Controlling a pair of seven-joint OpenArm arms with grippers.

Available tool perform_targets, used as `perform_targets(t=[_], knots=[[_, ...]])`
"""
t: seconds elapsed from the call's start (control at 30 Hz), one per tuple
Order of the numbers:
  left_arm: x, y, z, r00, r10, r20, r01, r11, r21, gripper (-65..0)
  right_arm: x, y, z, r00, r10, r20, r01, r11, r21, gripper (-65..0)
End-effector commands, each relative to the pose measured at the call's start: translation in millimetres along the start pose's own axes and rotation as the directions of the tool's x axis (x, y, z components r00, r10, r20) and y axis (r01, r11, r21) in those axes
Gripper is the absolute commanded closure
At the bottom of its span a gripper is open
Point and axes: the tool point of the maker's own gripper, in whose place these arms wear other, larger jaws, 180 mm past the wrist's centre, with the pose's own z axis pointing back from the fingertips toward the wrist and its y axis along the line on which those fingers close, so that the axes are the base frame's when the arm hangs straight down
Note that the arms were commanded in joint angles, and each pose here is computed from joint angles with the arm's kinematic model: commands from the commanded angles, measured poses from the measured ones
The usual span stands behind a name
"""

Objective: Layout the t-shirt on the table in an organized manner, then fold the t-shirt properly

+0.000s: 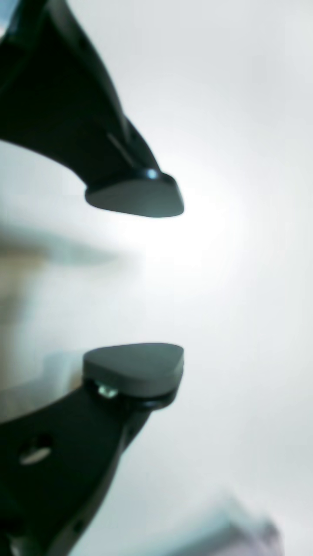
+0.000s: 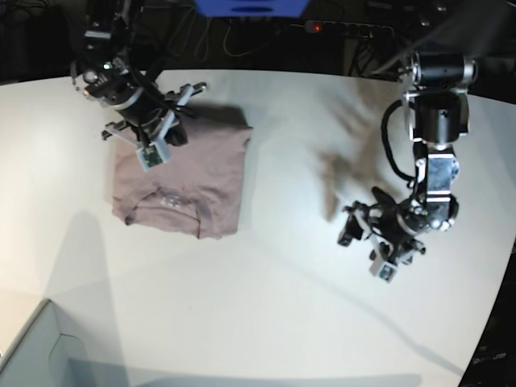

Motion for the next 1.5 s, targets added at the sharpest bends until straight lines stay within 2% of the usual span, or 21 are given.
perform_targets(t=[0.0, 0.1, 0.23, 0.53, 0.6, 0.77, 0.93, 1.0, 1.13, 1.27, 1.47], knots=[[16, 7, 6, 0.998, 0.003, 0.061, -0.003, 1.0, 0.009, -43.6, 13, 1, -1, 0.999, 0.016, 0.043, -0.017, 1.0, 0.015, 0.0], [-16, 13, 21, 0.999, 0.036, 0.032, -0.037, 0.998, 0.043, -43.6, 1, 5, -14, 1.0, -0.006, 0.005, 0.006, 0.999, 0.042, 0.0], [-39, 15, 38, 0.998, 0.055, 0.024, -0.056, 0.996, 0.076, -43.6, -18, -7, -19, 0.999, 0.007, -0.034, -0.006, 0.999, 0.046, 0.0], [-43, 8, 47, 0.999, 0.04, 0.032, -0.042, 0.996, 0.084, -43.6, -41, -6, -6, 1.0, 0.009, -0.022, -0.007, 0.999, 0.052, 0.0], [-44, 7, 47, 0.999, 0.041, 0.028, -0.043, 0.996, 0.083, -43.6, -40, -6, -5, 1.0, 0.008, -0.012, -0.007, 0.999, 0.051, 0.0], [-61, 3, 44, 0.995, 0.059, -0.078, -0.053, 0.995, 0.079, -43.6, -35, -15, 9, 0.998, 0.058, 0.004, -0.058, 0.998, 0.028, 0.0], [-65, 2, 45, 0.994, 0.061, -0.093, -0.054, 0.995, 0.078, -43.6, -1, -21, 25, 0.989, 0.119, 0.082, -0.118, 0.993, -0.02, 0.0], [-62, 2, 49, 0.995, 0.046, -0.084, -0.039, 0.995, 0.087, -43.6, -1, -24, 36, 0.988, 0.126, 0.087, -0.123, 0.992, -0.04, 0.0], [-75, -5, 71, 0.991, 0.0, -0.133, 0.015, 0.994, 0.107, -43.5, -8, -41, 50, 0.991, 0.118, 0.065, -0.111, 0.989, -0.099, 0.0], [-92, -12, 104, 0.976, -0.034, -0.213, 0.066, 0.987, 0.144, -43.4, -35, -56, 64, 0.998, 0.063, 0.011, -0.06, 0.986, -0.153, 0.0], [-117, -13, 167, 0.963, 0.086, -0.254, -0.005, 0.953, 0.303, -43.3, -77, -50, 83, 0.997, 0.009, -0.081, -0.022, 0.987, -0.162, 0.0]])
